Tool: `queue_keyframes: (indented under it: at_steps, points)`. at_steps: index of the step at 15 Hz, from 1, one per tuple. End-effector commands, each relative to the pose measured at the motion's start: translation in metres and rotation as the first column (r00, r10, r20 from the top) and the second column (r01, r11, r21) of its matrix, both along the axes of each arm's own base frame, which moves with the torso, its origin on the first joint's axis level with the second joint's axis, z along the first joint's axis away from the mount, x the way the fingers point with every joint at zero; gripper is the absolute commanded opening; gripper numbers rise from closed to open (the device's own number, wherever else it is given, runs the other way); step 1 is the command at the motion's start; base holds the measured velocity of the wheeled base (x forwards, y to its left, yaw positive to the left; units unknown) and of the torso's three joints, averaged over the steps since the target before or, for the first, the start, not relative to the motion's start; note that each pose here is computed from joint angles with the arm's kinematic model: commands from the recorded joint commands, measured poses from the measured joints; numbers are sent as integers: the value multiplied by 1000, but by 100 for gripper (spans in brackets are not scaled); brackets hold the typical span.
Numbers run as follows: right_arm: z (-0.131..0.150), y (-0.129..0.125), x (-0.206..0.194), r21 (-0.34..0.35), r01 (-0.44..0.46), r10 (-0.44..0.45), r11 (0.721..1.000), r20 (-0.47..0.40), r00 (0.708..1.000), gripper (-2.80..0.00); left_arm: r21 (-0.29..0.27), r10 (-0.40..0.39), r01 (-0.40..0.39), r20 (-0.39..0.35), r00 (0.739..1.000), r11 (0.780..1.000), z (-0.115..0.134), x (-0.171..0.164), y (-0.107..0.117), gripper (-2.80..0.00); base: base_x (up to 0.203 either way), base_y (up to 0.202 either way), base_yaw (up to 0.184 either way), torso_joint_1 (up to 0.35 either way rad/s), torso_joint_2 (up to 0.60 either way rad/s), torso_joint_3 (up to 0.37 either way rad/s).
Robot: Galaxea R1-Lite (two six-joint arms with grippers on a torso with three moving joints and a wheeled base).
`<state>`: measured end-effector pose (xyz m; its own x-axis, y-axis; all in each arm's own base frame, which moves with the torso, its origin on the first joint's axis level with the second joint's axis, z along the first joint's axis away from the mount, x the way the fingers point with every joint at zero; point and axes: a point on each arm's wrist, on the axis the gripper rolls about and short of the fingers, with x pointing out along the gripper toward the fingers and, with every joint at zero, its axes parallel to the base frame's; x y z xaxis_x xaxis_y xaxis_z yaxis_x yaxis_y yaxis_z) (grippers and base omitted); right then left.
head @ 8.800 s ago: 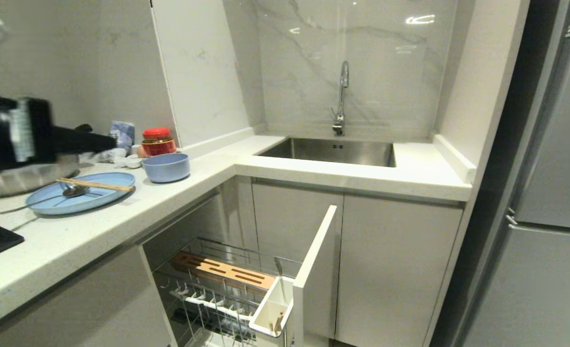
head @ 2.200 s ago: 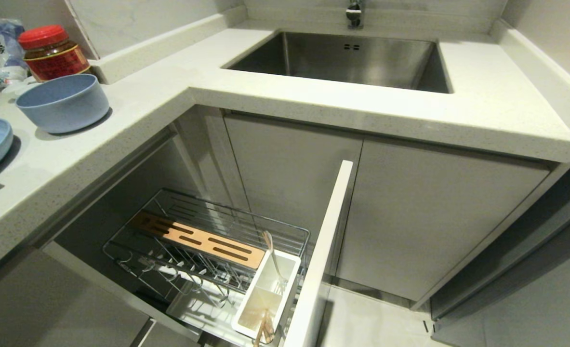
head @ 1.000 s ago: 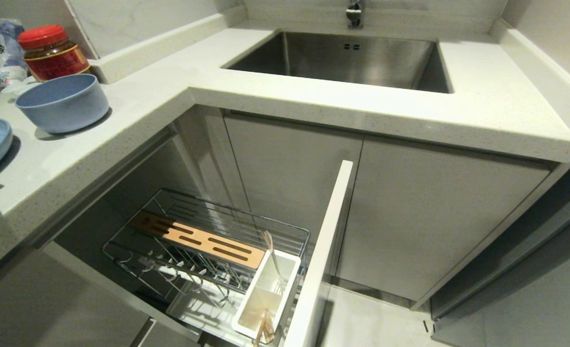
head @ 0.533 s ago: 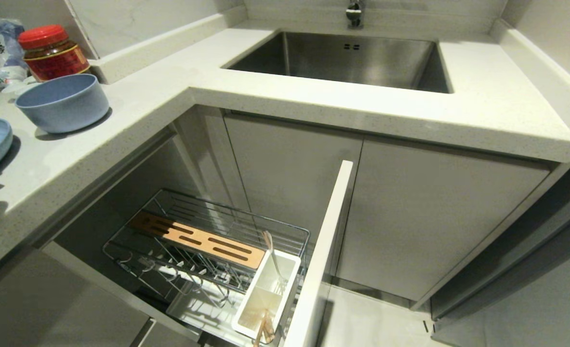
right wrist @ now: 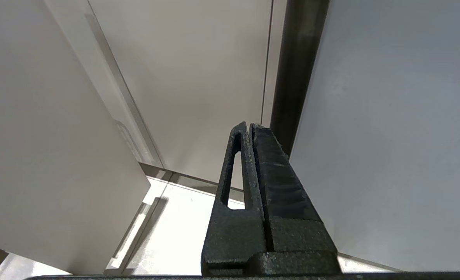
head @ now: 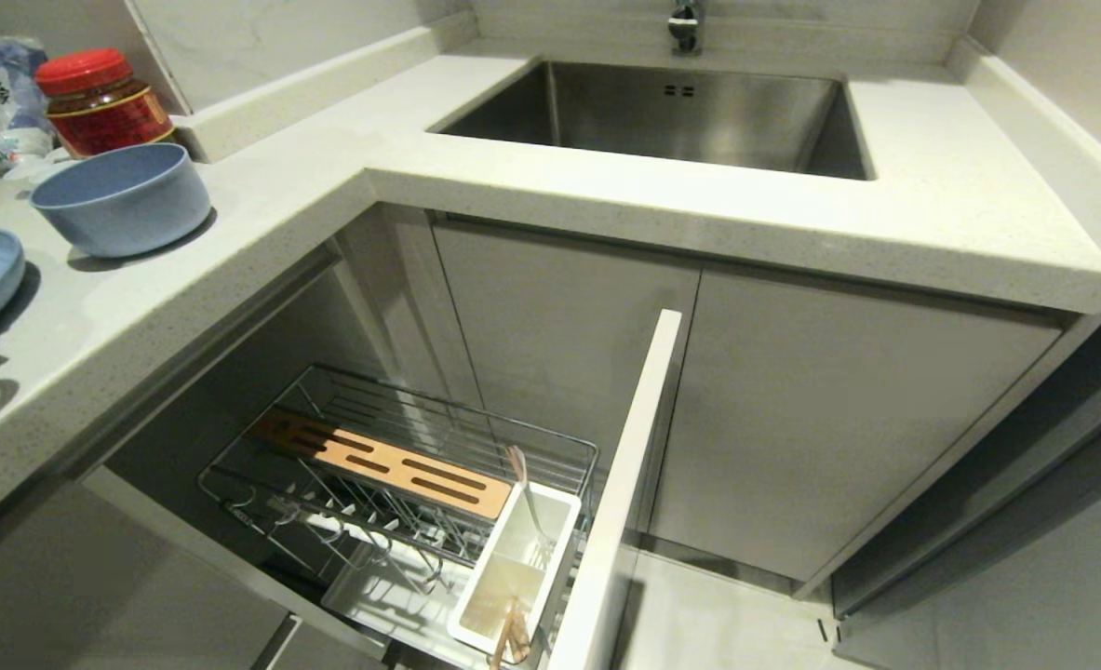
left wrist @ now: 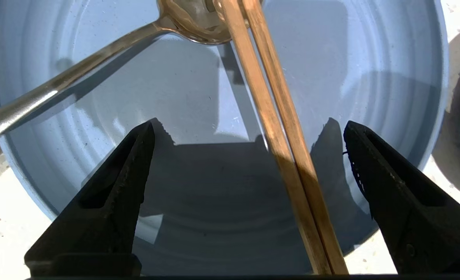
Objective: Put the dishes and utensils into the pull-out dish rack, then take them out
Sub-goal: Pick up the chopsticks and place it in the cupboard
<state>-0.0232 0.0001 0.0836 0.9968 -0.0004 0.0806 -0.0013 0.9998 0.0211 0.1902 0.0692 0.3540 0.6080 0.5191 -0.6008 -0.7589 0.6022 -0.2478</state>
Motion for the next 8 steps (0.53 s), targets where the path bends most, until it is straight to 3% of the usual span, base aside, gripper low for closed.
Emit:
queue_keyframes:
  at_steps: [1,2,8]
  points:
    - [-7,0,2,0,0,0,1000,-25,1000,-280,-7,3,-3,-12,1000,1000,-2,1,0,0,0,0,0,0,0,0]
    - [-7,0,2,0,0,0,1000,-25,1000,-280,-6,3,-3,-10,1000,1000,-2,1,0,-280,0,0,0,0,0,0]
    - [-7,0,2,0,0,0,1000,-25,1000,-280,-30,-10,10,0,1000,999,-2,2,0,-280,0,0,0,0,0,0]
